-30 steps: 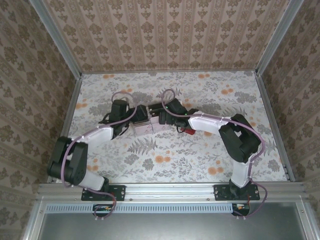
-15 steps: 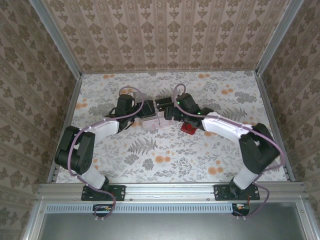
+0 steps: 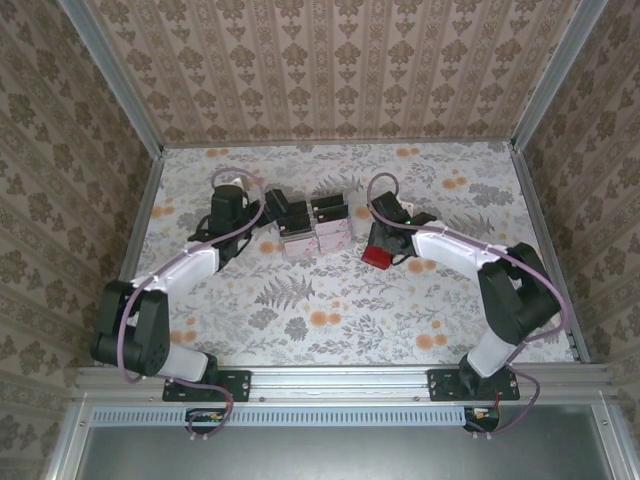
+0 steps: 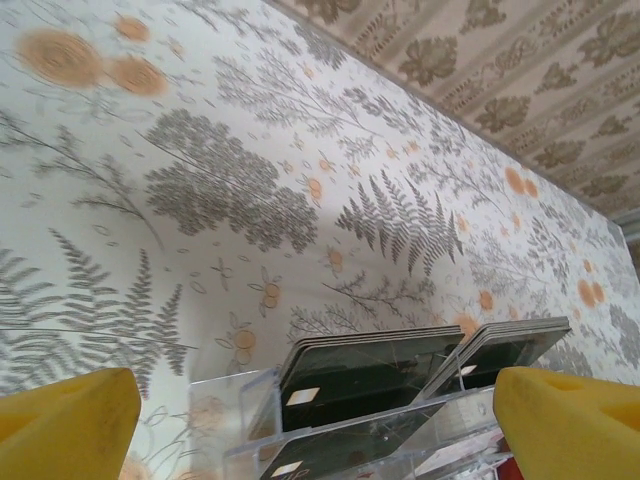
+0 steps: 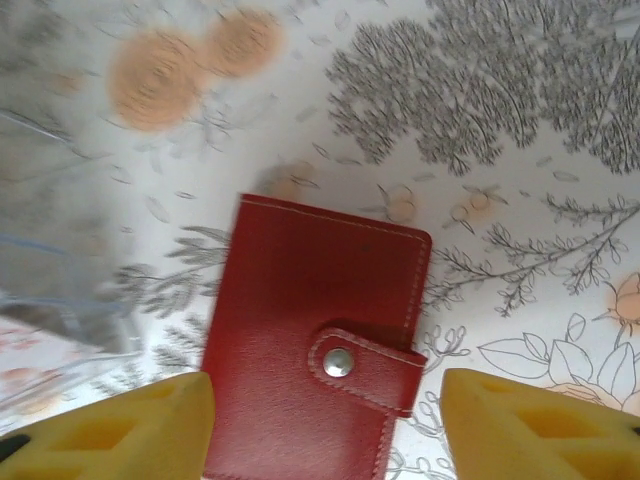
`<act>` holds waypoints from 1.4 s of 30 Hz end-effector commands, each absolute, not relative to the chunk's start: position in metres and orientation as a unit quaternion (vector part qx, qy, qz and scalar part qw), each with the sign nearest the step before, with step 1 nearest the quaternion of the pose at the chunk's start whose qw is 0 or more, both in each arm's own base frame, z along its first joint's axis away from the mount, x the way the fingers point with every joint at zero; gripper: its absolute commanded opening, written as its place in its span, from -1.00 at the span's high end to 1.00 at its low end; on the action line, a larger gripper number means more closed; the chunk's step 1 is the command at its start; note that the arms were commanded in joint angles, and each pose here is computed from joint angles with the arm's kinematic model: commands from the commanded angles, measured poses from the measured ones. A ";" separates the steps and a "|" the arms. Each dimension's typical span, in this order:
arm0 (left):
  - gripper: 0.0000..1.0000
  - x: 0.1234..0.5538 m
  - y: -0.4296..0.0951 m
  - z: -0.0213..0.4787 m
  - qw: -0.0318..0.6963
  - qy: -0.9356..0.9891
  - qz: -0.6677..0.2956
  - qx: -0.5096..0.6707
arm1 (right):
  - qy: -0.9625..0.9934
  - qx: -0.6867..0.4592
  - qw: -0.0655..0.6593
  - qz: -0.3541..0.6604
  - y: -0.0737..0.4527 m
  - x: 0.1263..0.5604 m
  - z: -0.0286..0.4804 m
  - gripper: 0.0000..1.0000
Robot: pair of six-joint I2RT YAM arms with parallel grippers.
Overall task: Put the credit cards into the card holder
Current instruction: Pick up the card holder from the center of the table.
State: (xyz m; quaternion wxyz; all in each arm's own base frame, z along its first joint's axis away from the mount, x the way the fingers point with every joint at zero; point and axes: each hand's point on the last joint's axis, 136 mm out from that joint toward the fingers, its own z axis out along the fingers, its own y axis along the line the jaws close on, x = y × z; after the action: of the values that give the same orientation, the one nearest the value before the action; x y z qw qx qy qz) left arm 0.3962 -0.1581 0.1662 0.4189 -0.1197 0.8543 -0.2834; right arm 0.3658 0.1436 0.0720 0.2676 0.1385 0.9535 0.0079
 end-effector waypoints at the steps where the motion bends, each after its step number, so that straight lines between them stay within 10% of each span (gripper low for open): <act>1: -0.99 0.382 -0.138 0.166 0.419 0.861 -0.249 -0.142 | 0.955 0.148 0.256 -0.035 0.134 0.369 0.067 -0.10; 29: -1.00 0.345 -0.128 0.162 0.410 0.864 -0.256 -0.139 | 0.965 0.141 0.215 -0.060 0.137 0.370 0.028 0.11; 42: -1.00 0.343 -0.130 0.170 0.414 0.861 -0.263 -0.135 | 0.967 0.128 0.216 -0.036 0.136 0.354 0.032 1.00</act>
State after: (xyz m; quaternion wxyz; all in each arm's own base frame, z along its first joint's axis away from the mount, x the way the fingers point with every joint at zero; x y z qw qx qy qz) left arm 0.3473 -0.1317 0.1667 0.4167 -0.1338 0.8610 -0.2591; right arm 0.3674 0.1385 0.0319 0.2294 0.1363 0.9629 -0.0397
